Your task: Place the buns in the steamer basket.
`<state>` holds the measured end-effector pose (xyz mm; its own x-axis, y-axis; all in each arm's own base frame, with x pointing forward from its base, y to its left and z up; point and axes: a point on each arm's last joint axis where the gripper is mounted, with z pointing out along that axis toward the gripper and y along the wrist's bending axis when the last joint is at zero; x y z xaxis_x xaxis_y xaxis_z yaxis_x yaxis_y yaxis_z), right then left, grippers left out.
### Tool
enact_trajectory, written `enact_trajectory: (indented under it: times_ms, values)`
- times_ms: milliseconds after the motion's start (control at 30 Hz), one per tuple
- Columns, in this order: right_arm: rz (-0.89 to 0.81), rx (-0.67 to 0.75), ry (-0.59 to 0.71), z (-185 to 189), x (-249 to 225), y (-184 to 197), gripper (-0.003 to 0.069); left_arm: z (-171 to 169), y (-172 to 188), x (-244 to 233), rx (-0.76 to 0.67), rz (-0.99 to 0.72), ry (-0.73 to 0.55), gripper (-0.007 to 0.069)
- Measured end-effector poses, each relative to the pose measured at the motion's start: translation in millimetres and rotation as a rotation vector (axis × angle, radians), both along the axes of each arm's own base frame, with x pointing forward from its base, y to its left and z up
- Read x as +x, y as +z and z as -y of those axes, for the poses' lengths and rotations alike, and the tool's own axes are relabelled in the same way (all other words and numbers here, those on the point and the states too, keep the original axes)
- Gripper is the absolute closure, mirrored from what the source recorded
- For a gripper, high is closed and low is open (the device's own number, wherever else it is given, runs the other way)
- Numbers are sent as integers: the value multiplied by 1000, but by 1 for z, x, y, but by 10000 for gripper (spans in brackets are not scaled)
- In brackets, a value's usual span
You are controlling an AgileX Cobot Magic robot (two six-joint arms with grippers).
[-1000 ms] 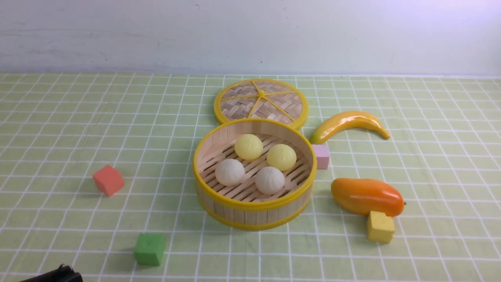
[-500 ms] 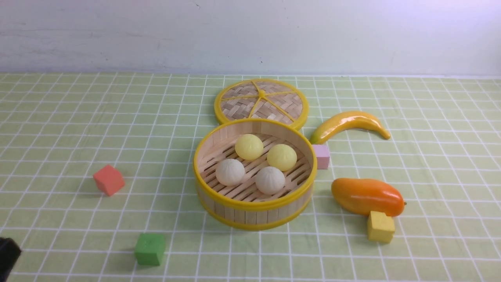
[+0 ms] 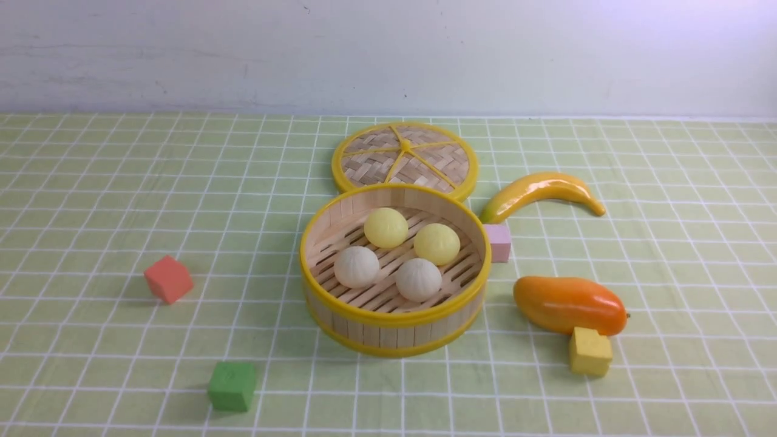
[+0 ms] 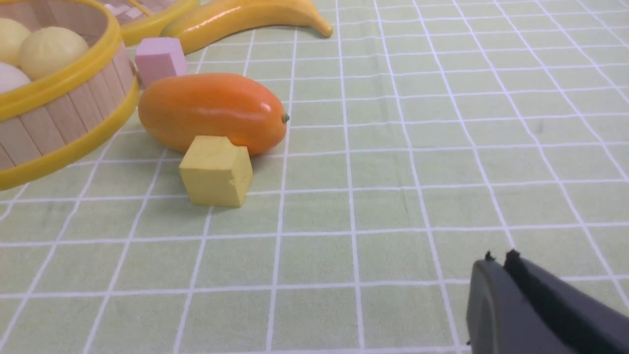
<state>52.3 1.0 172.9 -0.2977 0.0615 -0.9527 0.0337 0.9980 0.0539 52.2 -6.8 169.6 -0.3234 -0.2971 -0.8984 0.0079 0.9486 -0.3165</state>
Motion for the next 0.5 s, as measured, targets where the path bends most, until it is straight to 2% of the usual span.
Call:
enact_trajectory:
  times_ms: [500]
  values:
    - [0,0,0,0,0,0,627,0,0,0,-5,-1,2,638]
